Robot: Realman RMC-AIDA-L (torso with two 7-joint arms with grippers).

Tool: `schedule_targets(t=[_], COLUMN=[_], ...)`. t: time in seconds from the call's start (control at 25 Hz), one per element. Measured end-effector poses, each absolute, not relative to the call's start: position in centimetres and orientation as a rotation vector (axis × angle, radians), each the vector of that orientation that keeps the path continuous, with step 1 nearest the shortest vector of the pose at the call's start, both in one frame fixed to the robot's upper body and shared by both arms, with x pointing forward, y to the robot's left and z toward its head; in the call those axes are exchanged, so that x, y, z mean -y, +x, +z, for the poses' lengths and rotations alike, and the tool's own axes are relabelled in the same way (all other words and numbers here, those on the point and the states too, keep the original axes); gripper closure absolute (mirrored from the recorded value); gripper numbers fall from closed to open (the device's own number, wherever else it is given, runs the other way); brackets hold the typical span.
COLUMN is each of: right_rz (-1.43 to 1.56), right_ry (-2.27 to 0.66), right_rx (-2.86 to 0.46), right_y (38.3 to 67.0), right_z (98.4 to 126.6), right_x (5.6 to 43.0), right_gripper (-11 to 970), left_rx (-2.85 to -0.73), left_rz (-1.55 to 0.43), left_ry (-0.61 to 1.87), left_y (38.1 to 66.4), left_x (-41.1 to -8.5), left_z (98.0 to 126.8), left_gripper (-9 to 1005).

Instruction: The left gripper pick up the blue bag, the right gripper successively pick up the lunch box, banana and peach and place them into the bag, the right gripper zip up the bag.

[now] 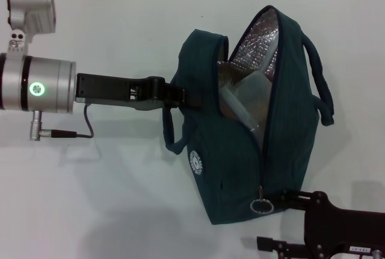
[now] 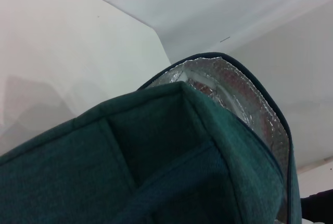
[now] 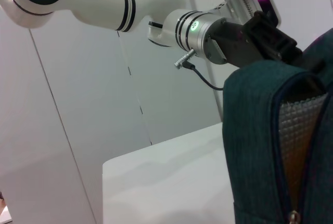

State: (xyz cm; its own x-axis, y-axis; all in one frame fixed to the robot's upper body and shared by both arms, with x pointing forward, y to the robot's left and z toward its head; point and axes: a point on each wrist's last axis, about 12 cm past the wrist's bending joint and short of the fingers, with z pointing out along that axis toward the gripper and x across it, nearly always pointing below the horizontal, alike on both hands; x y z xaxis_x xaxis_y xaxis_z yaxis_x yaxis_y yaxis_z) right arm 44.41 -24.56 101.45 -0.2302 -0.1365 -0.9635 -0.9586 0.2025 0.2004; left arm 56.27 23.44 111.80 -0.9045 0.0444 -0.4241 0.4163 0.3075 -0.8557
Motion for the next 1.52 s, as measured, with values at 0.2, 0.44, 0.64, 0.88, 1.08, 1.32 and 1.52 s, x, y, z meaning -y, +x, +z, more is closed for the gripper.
schedule_targets(t=[0.2, 0.44, 0.64, 0.88, 1.08, 1.32, 1.52], right_rz=[1.134, 1.121, 1.117, 1.115, 1.12, 1.127, 1.123], right_ry=[-1.06, -1.054, -1.042, -1.034, -1.024, -0.913, -0.856], right_rx=[-1.572, -1.576, -1.597, -1.596, -1.592, -1.551, -1.543], right_y=[44.6, 44.9, 45.3, 45.4, 45.3, 44.1, 43.5], right_z=[101.5, 101.5, 101.5, 101.6, 101.6, 102.0, 102.1], right_x=[24.6, 24.5, 24.4, 24.4, 24.5, 25.6, 26.3], right_gripper=[202, 481, 705, 908, 954, 954, 954], left_rx=[-2.259, -2.255, -2.253, -2.252, -2.251, -2.252, -2.252], left_rz=[-1.627, -1.625, -1.624, -1.623, -1.619, -1.618, -1.618], left_ry=[0.414, 0.427, 0.433, 0.434, 0.43, 0.421, 0.419], left_y=[56.2, 56.3, 56.3, 56.2, 56.1, 56.0, 56.0], left_x=[-23.4, -23.4, -23.3, -23.4, -23.6, -23.8, -23.9], left_z=[111.8, 111.9, 111.9, 111.8, 111.6, 111.5, 111.5], left_gripper=[962, 962, 962, 962, 962, 962, 963])
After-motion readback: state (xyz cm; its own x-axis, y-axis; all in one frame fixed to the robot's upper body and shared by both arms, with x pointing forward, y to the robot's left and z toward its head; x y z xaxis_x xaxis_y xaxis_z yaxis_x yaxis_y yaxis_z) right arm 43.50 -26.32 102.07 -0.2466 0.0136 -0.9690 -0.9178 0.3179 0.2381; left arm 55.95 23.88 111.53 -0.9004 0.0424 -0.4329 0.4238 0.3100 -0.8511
